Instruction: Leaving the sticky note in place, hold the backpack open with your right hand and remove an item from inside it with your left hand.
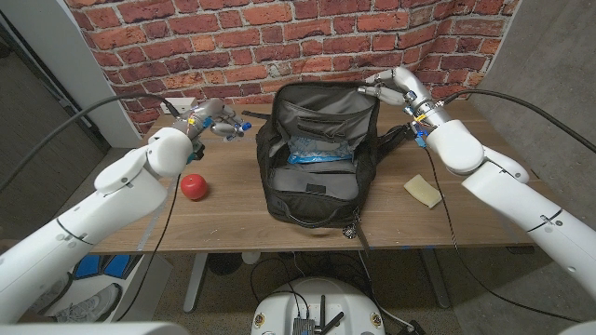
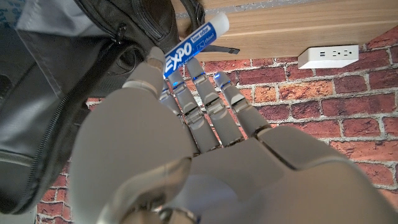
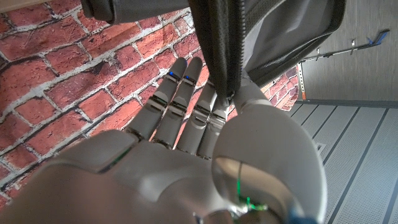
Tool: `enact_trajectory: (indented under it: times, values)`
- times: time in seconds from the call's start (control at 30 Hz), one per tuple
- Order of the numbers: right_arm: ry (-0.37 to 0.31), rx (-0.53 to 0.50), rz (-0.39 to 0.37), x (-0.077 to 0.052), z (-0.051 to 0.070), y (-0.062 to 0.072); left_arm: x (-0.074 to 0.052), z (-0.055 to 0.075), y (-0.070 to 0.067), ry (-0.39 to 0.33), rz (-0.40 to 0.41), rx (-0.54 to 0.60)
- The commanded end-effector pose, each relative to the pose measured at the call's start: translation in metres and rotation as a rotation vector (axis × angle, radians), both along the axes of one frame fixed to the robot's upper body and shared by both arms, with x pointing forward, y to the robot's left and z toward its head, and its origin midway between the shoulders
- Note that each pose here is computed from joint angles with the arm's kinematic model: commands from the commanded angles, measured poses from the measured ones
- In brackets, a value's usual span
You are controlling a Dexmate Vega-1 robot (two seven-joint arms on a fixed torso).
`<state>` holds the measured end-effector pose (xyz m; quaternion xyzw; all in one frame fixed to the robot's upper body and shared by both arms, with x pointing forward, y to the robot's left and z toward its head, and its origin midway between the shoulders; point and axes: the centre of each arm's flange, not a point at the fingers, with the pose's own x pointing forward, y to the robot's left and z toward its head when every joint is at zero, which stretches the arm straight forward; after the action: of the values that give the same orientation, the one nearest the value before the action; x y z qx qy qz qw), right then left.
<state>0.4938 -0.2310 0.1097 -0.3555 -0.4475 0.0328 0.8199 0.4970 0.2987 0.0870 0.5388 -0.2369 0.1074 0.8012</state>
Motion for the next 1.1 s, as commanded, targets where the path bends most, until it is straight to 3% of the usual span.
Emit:
enact_trajectory:
  times: [0.03,0.37,0.8,1.1]
  values:
    - [0.04,-0.046,0.007,-0.006,-0.003,0.004,0.022,0.001,0.019,-0.022,-0.051,-0.108]
    - [0.047,-0.026,-0.012,-0.011,-0.014,0.009,0.034,-0.001,0.036,-0.044,-0.07,-0.169]
    - [0.078,-0.036,0.004,-0.012,-0.025,0.016,0.043,0.005,0.044,-0.035,-0.079,-0.174]
    - [0.11,-0.063,0.006,-0.021,-0.034,0.018,0.054,0.004,0.047,-0.033,-0.097,-0.192]
